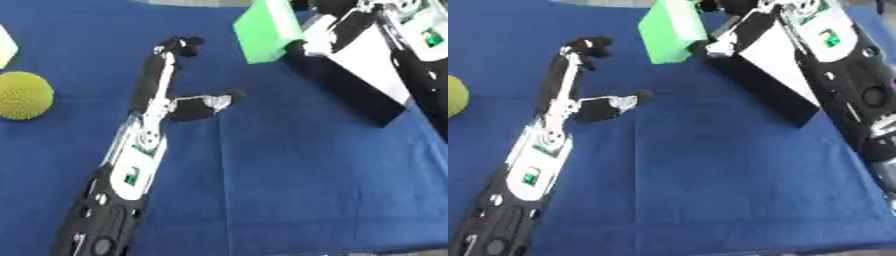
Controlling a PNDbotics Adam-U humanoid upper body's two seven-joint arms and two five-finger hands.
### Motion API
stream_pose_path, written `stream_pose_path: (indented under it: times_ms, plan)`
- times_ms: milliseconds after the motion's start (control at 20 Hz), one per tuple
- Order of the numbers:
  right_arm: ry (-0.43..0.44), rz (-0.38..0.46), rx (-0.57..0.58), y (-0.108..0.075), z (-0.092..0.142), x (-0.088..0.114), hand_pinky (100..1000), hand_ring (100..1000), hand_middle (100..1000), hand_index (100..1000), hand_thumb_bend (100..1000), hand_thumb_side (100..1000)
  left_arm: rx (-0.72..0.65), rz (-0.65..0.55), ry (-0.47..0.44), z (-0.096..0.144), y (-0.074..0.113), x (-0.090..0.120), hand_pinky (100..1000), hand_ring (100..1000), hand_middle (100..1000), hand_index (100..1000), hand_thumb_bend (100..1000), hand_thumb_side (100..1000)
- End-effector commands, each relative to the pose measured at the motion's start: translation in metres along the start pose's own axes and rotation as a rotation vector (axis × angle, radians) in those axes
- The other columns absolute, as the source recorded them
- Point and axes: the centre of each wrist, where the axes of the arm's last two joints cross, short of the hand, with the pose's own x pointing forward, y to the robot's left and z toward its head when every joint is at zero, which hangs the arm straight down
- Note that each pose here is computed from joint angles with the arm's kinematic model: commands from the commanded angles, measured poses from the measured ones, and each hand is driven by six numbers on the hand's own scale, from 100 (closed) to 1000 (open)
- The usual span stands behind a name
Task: Pick up the objects with one hand, pass them to the other hand, and then place them into the box on the other side of the table.
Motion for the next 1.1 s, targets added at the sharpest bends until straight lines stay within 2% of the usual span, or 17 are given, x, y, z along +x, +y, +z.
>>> stream_pose_path:
  times_ms: [50, 400, 800, 1100]
  plan:
    - [0.055, 0.035, -0.085, -0.019, 0.028, 0.004, 835, 1000, 507, 544, 271, 100, 0.022, -0.020, -0.008, -0.002, 0.008, -0.002, 625, 699, 592, 780, 819, 356]
    - [0.189, 0.035, -0.263, -0.025, 0.072, -0.016, 833, 1000, 504, 543, 303, 100, 0.026, -0.036, 0.019, 0.004, 0.009, -0.012, 625, 698, 590, 775, 820, 359]
    - [0.365, 0.072, -0.434, -0.018, 0.129, -0.040, 830, 1000, 504, 542, 329, 100, 0.023, -0.055, 0.042, 0.009, 0.011, -0.023, 624, 698, 590, 775, 823, 359]
    - [0.486, 0.090, -0.515, -0.013, 0.157, -0.054, 828, 1000, 503, 542, 343, 100, 0.020, -0.058, 0.046, 0.011, 0.010, -0.026, 625, 698, 591, 775, 825, 359]
